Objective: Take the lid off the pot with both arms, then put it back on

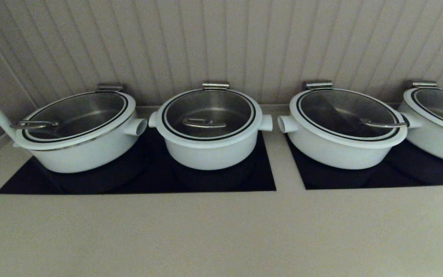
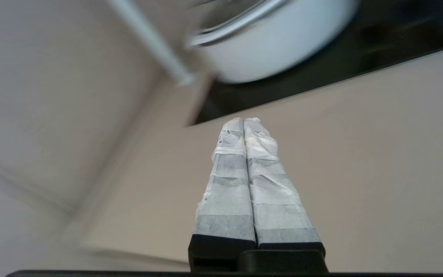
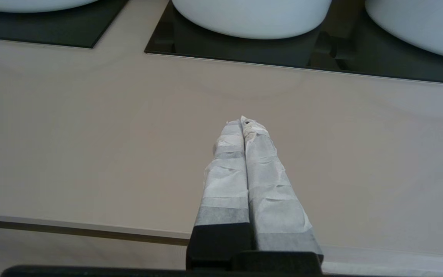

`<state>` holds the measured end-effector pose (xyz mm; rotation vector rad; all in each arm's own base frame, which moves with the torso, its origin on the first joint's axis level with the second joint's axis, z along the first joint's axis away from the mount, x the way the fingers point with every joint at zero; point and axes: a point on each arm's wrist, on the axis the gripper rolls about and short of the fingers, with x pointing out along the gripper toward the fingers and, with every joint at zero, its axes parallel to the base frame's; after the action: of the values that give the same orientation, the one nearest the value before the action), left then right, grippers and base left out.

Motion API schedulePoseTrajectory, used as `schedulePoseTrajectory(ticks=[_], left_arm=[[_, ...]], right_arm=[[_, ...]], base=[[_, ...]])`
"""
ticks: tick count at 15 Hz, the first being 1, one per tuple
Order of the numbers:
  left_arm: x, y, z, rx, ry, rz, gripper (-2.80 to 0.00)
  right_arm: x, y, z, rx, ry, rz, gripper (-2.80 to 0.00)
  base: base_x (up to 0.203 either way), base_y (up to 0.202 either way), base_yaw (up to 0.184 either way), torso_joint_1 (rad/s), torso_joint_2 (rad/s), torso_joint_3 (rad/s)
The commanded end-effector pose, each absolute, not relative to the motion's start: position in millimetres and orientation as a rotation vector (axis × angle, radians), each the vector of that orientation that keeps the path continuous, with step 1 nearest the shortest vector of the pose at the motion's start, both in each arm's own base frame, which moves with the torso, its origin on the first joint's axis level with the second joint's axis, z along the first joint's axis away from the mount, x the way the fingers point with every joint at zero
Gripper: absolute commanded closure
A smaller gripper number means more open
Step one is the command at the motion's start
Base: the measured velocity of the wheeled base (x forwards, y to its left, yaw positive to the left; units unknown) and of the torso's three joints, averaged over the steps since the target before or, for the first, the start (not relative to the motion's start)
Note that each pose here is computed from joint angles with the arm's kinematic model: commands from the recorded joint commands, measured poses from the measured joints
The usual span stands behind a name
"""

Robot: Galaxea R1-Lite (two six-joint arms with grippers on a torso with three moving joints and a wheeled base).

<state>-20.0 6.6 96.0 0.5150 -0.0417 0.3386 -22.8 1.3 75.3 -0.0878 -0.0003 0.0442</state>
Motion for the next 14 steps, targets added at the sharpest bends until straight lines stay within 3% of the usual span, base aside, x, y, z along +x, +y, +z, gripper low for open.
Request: schedulePoseTrajectory(ticks=[1,4,6,14], left_arm=[[-24.3,3.6,93.2,0.386,-0.133,0.2,0.0],[-23.3,0.1,87.1,0.165,-0.11,0.023,0.0],[-23.2,-0.4,73.5,0.162,0.029,-0.011,0.0],[-22.9,-0.5,74.8,0.162,0.013,-0.015,0.0]], right_arm=[[-22.8,1.3,75.3,-0.089,0.0,0.045,0.0],[-22.8,1.3,75.3,-0.089,0.0,0.045,0.0],[-22.8,1.3,75.3,-0.089,0.0,0.045,0.0],[-22.8,1.3,75.3,-0.087,0.0,0.045,0.0]], base=[[0.0,0.0,0.0,0.0,0.0,0.0],[0.0,0.0,0.0,0.0,0.0,0.0],[0.0,0.0,0.0,0.0,0.0,0.0],[0.0,0.0,0.0,0.0,0.0,0.0]])
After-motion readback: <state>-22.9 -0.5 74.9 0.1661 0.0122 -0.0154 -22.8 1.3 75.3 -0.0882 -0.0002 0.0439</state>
